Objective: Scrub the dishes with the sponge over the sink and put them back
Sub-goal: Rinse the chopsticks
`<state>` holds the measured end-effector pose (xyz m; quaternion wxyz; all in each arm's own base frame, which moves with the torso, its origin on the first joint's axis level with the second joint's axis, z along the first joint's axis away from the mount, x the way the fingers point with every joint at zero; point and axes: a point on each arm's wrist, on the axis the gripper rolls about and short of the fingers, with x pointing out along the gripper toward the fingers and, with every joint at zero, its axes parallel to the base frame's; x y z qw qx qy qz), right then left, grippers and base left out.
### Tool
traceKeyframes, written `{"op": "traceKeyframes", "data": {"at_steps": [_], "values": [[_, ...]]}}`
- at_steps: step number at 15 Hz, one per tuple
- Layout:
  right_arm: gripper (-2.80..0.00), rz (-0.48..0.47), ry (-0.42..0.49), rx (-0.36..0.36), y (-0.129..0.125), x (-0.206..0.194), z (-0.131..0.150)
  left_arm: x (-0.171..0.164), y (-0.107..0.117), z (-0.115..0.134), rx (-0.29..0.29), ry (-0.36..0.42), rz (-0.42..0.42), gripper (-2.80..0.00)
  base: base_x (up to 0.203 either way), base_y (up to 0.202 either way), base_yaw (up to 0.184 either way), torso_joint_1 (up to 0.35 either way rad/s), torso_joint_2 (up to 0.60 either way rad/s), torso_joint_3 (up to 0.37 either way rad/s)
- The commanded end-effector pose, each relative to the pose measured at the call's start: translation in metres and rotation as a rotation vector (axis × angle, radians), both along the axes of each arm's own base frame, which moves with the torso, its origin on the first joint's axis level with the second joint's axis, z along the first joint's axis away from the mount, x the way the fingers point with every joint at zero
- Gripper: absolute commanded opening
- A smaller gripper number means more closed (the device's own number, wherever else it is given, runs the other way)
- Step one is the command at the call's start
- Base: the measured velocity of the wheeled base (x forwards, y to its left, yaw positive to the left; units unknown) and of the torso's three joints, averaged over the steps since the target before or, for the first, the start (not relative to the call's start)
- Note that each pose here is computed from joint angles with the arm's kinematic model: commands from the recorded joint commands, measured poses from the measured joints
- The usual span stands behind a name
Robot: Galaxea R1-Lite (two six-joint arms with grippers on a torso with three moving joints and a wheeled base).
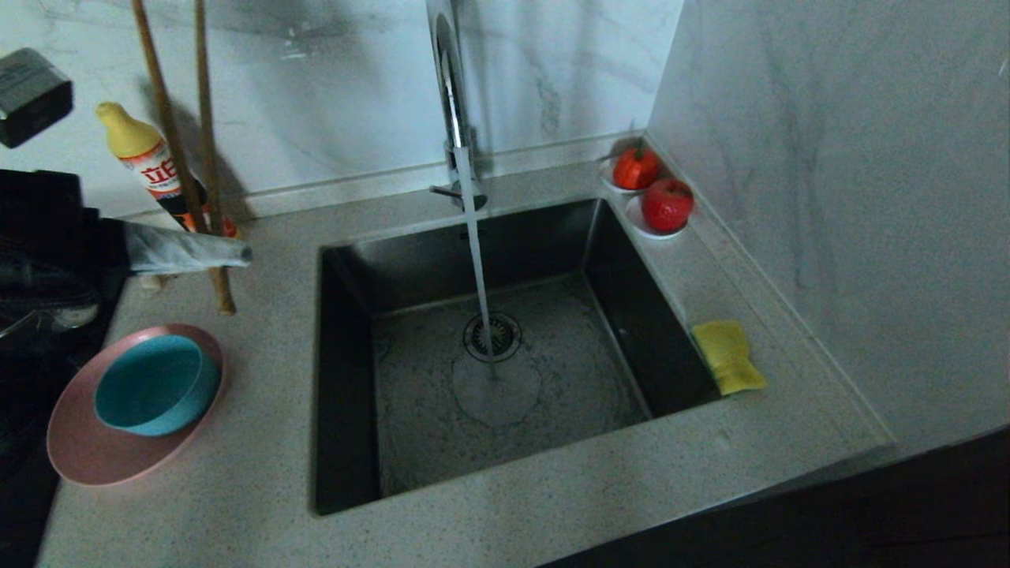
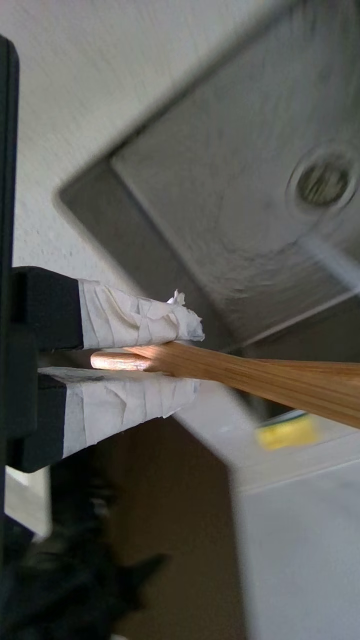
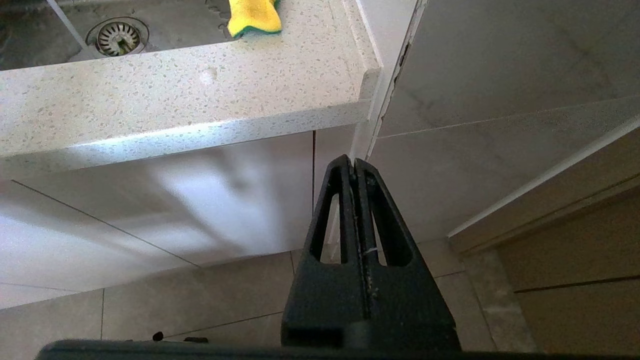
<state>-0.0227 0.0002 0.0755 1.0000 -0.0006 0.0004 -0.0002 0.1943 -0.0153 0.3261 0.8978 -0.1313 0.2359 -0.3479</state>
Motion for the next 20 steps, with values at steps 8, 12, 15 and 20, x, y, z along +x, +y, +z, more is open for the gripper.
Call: {"op": "traceKeyframes", "data": {"at_steps": [8,12,15,20], "values": [[-2.80,0.000,0.001,0.000,0.000,0.000,0.000,0.064,-0.082,-0.091,0.256,0.181,-0.192,-2.80,0.000,0.000,0.000,0.000,0.00,0.000],[-2.80,0.000,0.001,0.000,0.000,0.000,0.000,0.077,-0.086,-0.125,0.245,0.159,-0.178,-2.80,0.000,0.000,0.000,0.000,0.00,0.000],[-2.80,0.000,0.001,0.000,0.000,0.000,0.000,0.092,-0.091,-0.152,0.264,0.188,-0.161,-2.80,0.000,0.000,0.000,0.000,0.00,0.000],[-2.80,0.000,0.001,0.000,0.000,0.000,0.000,0.116,-0.102,-0.164,0.232,0.139,-0.149,-2.80,0.000,0.000,0.000,0.000,0.00,0.000]]}}
